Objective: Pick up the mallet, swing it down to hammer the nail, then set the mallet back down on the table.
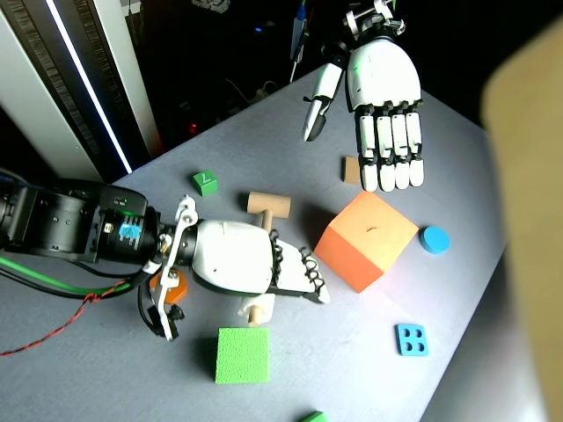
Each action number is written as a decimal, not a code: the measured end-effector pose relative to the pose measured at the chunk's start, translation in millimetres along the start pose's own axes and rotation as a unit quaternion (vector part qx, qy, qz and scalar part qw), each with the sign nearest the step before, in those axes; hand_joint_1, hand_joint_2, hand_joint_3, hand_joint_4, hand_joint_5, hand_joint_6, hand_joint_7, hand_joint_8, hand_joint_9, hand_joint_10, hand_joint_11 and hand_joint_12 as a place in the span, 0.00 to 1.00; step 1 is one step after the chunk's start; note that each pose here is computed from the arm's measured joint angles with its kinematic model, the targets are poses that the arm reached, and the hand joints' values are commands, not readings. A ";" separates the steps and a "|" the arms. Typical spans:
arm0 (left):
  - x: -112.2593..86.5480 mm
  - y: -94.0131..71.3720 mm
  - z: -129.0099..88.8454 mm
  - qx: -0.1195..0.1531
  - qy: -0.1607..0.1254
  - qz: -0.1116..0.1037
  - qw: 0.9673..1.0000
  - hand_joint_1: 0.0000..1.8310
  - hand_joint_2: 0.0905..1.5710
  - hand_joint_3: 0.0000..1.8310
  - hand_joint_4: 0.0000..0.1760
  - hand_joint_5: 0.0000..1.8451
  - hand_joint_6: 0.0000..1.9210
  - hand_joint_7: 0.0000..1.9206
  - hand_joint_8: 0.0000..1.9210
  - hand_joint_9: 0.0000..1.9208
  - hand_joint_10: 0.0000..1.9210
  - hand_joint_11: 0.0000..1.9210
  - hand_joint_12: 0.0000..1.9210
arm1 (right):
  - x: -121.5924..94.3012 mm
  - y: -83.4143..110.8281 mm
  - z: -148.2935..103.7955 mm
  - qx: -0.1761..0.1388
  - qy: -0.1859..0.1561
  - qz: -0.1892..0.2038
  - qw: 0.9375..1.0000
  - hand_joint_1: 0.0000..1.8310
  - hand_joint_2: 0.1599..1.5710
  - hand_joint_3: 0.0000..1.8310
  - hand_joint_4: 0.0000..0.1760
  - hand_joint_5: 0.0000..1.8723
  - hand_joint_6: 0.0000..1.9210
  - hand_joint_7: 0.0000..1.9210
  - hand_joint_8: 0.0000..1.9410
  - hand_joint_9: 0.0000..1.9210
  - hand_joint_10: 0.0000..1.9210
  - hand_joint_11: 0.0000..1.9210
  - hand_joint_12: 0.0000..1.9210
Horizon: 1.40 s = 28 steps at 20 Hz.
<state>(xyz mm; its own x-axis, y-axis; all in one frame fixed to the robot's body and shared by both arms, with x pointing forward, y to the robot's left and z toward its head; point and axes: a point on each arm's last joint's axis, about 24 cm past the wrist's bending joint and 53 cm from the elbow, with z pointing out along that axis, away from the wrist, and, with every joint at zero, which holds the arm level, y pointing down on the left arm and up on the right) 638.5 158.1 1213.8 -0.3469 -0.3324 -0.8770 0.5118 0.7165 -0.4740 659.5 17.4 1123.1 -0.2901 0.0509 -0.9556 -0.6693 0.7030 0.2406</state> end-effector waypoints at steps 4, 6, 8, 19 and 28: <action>2.2 -2.1 0.1 0.001 0.002 -0.004 1.000 0.00 0.79 0.00 0.00 0.00 0.00 0.00 0.00 0.00 0.00 0.00 0.00 | -12.8 -1.0 -13.6 0.012 0.001 0.043 0.999 0.25 0.80 0.01 0.00 0.07 0.00 0.06 0.00 0.05 0.00 0.00 0.10; 3.0 -2.7 0.2 0.001 0.004 -0.004 1.000 0.00 0.79 0.00 0.00 0.01 0.00 0.00 0.00 0.00 0.00 0.00 0.00 | -23.9 -2.6 -19.4 0.018 -0.005 0.067 0.998 0.23 0.81 0.02 0.00 0.08 0.00 0.08 0.00 0.06 0.00 0.00 0.12; 3.4 -3.0 0.2 0.002 0.004 -0.003 1.000 0.00 0.79 0.00 0.00 0.00 0.00 0.00 0.00 0.00 0.00 0.00 0.00 | -31.4 -2.1 -23.3 0.020 -0.006 0.095 0.995 0.18 0.81 0.01 0.00 0.11 0.00 0.10 0.00 0.08 0.00 0.00 0.18; 0.5 -3.8 -0.1 0.003 0.000 -0.003 1.000 0.02 0.79 0.00 0.00 0.21 0.02 0.25 0.00 0.21 0.01 0.03 0.23 | -52.9 -7.4 -62.0 0.036 -0.004 0.170 0.985 0.23 0.75 0.00 0.00 0.08 0.94 0.03 0.99 0.08 1.00 0.13 1.00; 3.3 -2.6 -0.9 0.005 0.009 -0.015 1.000 0.06 0.79 0.00 0.00 0.22 0.98 0.21 1.00 0.19 1.00 0.17 1.00 | -70.7 -9.9 -114.4 0.047 -0.001 0.216 0.975 0.16 0.71 0.00 0.00 0.31 1.00 0.27 1.00 0.29 1.00 0.39 1.00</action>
<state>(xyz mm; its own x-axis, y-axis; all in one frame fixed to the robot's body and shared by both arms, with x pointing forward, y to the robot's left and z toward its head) 635.3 155.7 1212.2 -0.3760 -0.3423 -0.8611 0.5083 0.7008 -0.5006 608.3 -74.3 1207.7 -0.5303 0.3572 -0.7689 -0.4196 0.6775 0.6041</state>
